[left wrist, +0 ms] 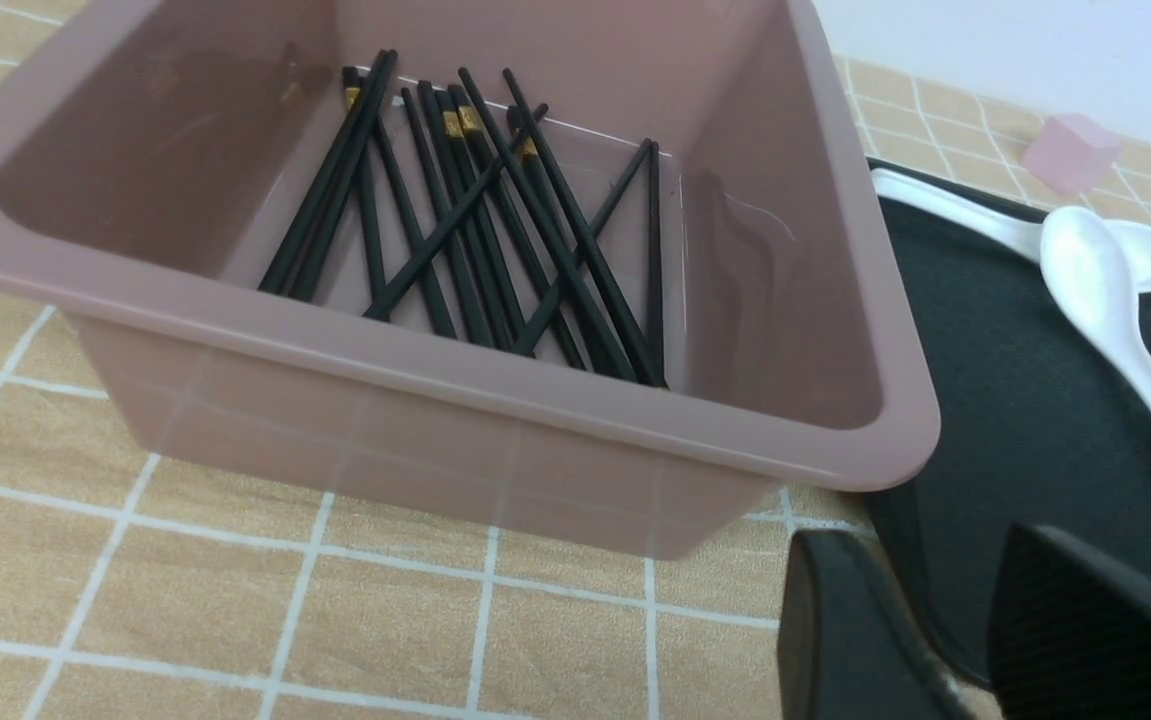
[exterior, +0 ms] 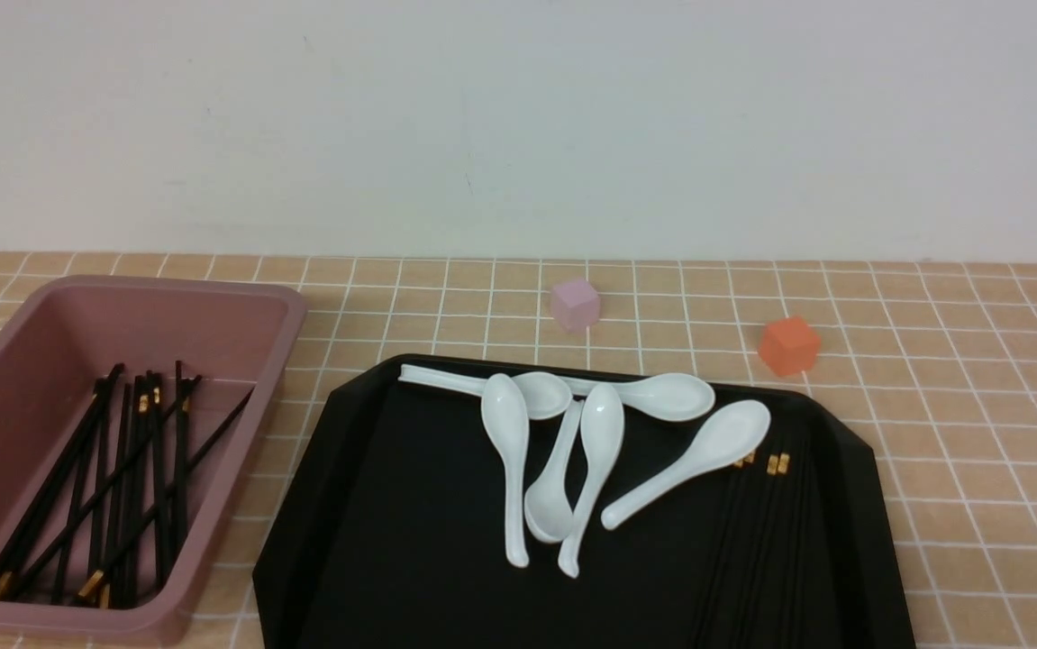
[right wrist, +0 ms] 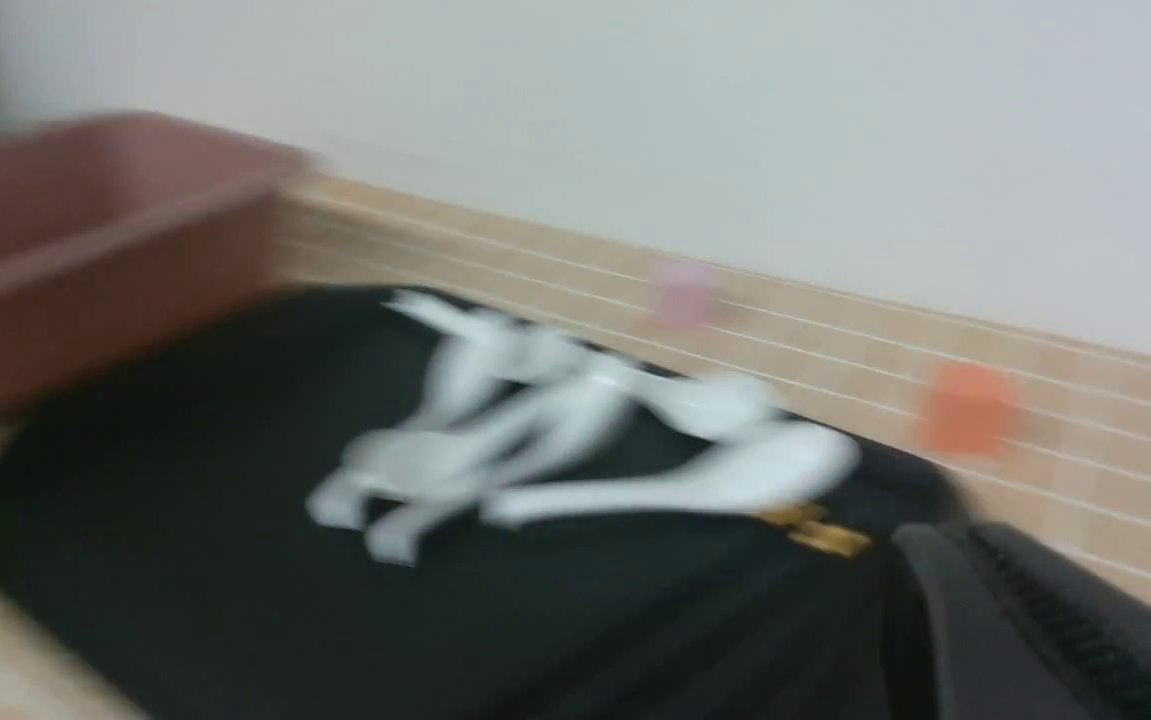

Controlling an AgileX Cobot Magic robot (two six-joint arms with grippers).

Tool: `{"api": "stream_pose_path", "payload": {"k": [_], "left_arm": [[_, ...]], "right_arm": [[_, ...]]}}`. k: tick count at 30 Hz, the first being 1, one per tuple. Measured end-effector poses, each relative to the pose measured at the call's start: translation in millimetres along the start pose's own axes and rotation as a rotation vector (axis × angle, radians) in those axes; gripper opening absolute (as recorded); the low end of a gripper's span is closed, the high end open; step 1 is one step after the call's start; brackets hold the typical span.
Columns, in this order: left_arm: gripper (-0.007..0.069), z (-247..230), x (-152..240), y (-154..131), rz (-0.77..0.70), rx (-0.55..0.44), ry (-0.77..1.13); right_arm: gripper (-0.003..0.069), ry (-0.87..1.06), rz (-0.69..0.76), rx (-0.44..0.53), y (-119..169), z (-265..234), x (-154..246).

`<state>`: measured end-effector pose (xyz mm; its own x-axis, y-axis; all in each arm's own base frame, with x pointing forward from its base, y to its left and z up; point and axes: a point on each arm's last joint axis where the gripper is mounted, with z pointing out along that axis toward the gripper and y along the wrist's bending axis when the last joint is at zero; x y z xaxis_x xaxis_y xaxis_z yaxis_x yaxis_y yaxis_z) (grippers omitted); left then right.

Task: On brown tablecloth take chopsticks from black tray and put them in box.

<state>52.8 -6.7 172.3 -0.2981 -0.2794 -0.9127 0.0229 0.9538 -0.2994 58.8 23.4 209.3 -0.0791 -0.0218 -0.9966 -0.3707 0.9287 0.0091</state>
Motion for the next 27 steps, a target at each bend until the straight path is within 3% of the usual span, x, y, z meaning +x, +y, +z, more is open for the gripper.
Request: {"api": "stream_pose_path", "payload": {"k": [9,15,27], "left_arm": [[0.0239,0,0,0,0.0,0.0,0.0],[0.0239,0,0,0,0.0,0.0,0.0],[0.0238,0,0,0,0.0,0.0,0.0]], "right_arm": [[0.0056,0.103,-0.044,0.246,-14,-8,27],[0.0064,0.205,-0.022,0.283,-16,-10,35],[0.0083,0.215,-0.022,0.289,-16,-10,36]]}}
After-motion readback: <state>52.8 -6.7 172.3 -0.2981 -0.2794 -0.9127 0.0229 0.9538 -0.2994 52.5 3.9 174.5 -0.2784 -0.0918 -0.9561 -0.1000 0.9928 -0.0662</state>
